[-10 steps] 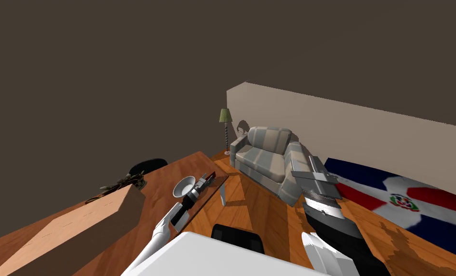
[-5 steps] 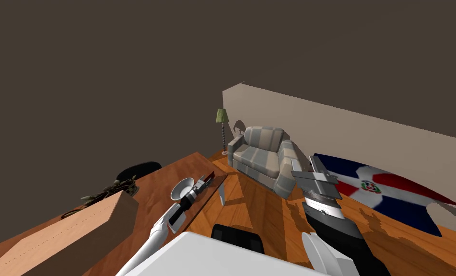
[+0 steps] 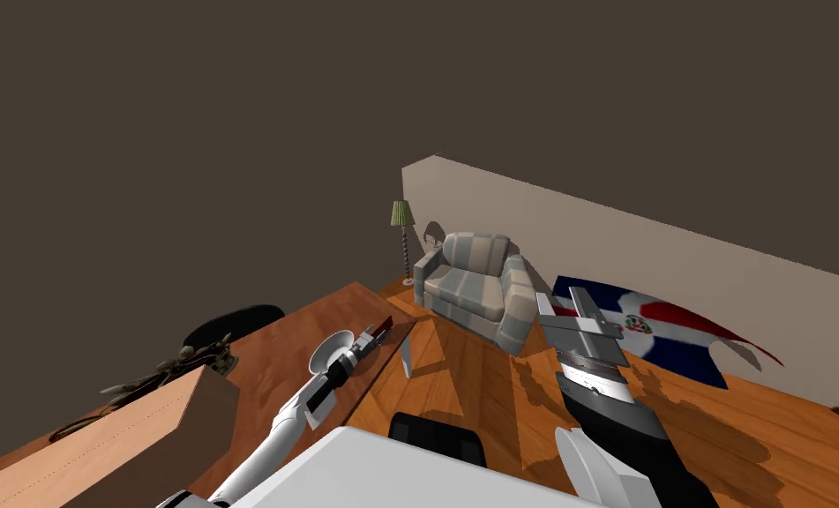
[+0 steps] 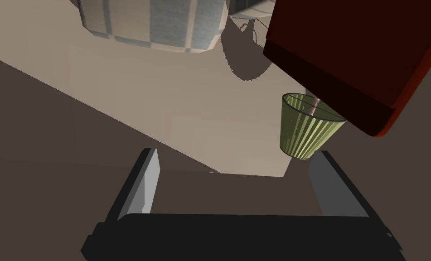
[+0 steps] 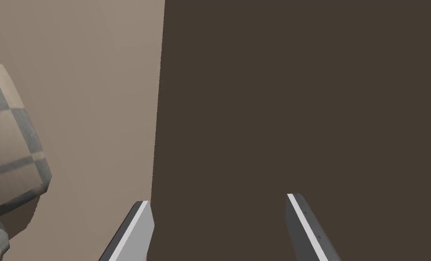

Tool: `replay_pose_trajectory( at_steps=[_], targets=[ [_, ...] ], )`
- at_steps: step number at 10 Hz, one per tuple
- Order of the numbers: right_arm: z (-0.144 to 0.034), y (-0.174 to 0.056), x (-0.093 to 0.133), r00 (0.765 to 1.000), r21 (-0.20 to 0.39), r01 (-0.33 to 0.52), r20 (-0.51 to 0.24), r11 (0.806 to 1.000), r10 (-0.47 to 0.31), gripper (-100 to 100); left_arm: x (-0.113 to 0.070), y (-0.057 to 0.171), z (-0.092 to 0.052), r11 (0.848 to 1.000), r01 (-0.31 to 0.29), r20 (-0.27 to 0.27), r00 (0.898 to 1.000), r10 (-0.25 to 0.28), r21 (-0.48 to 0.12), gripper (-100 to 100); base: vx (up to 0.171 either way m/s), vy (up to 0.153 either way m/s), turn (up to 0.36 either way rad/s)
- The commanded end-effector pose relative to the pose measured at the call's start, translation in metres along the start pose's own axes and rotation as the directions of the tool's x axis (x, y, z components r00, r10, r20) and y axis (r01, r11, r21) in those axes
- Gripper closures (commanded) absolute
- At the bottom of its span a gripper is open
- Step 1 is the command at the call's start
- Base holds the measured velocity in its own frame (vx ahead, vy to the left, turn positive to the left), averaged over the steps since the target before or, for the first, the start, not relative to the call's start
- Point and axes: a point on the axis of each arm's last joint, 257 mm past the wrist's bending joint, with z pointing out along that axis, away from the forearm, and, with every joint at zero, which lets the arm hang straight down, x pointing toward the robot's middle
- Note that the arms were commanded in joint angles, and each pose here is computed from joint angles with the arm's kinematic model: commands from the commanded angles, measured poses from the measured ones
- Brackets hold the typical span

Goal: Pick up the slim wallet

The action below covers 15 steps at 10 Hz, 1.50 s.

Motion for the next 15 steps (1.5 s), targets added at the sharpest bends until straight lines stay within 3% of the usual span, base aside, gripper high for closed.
replay_pose_trajectory(
  at_steps=[1, 3, 6, 11, 12, 13, 14, 15],
  targets=[
    [0.000, 0.000, 0.000, 1.000, 0.000, 0.000, 0.000, 1.000, 0.000, 0, 0.006, 0.014, -0.007, 0.999, -0.049, -0.033, 0.998, 0.048, -0.005, -100, -0.063, 0.058, -0.264],
    [0.000, 0.000, 0.000, 1.000, 0.000, 0.000, 0.000, 1.000, 0.000, 0, 0.011, 0.017, -0.010, 0.999, -0.044, -0.044, 0.998, 0.043, -0.013, -100, -0.030, 0.031, -0.019],
    [0.000, 0.000, 0.000, 1.000, 0.000, 0.000, 0.000, 1.000, 0.000, 0, 0.023, 0.043, -0.023, 0.993, -0.119, -0.110, 0.987, 0.116, -0.025, -100, -0.037, 0.035, -0.185],
    [0.000, 0.000, 0.000, 1.000, 0.000, 0.000, 0.000, 1.000, 0.000, 0, 0.033, 0.063, -0.038, 0.985, -0.171, -0.166, 0.972, 0.163, -0.033, -100, -0.038, 0.030, -0.085],
    [0.000, 0.000, 0.000, 1.000, 0.000, 0.000, 0.000, 1.000, 0.000, 0, 0.033, 0.060, -0.036, 0.986, -0.164, -0.160, 0.975, 0.157, -0.033, -100, -0.018, 0.011, -0.009],
    [0.000, 0.000, 0.000, 1.000, 0.000, 0.000, 0.000, 1.000, 0.000, 0, 0.033, 0.060, -0.037, 0.986, -0.166, -0.161, 0.974, 0.159, -0.032, 0, 0.000, 0.000, 0.000],
    [0.000, 0.000, 0.000, 1.000, 0.000, 0.000, 0.000, 1.000, 0.000, 0, 0.050, 0.031, -0.022, 0.988, -0.157, -0.178, 0.972, 0.155, 0.004, -100, -0.003, 0.096, 0.205],
    [0.000, 0.000, 0.000, 1.000, 0.000, 0.000, 0.000, 1.000, 0.000, 0, 0.050, 0.031, -0.022, 0.988, -0.157, -0.178, 0.972, 0.155, 0.004, -100, 0.011, 0.099, 0.066]
  ],
)
